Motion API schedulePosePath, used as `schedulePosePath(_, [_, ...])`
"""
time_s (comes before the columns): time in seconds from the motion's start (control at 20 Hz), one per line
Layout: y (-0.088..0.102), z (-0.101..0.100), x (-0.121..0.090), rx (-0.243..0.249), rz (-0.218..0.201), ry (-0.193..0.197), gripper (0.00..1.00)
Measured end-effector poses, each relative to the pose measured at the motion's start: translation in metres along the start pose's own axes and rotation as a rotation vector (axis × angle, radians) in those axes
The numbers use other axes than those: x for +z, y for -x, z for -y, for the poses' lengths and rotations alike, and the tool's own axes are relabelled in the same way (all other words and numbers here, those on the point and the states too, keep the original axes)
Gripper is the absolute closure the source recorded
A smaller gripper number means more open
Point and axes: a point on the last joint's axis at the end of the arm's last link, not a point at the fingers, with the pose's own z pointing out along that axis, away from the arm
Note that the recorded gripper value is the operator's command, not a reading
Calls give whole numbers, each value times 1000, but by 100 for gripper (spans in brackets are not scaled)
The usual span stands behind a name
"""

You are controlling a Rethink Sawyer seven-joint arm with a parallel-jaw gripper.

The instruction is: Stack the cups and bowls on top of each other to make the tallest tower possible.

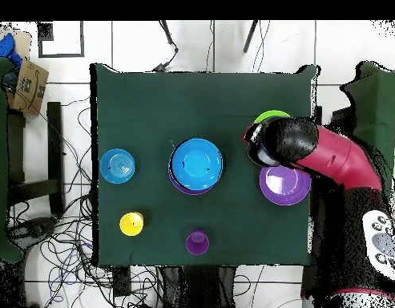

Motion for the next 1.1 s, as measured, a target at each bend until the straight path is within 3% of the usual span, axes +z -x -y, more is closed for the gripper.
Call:
schedulePosePath(0.25, [-10,-9,14,-33,-23,30,0])
schedulePosePath(0.4, [-11,-14,23,-65,-5,41,0])
schedulePosePath(0.7, [-12,-18,37,-125,26,38,0])
schedulePosePath(1.1, [-20,-10,63,-184,10,17,0])
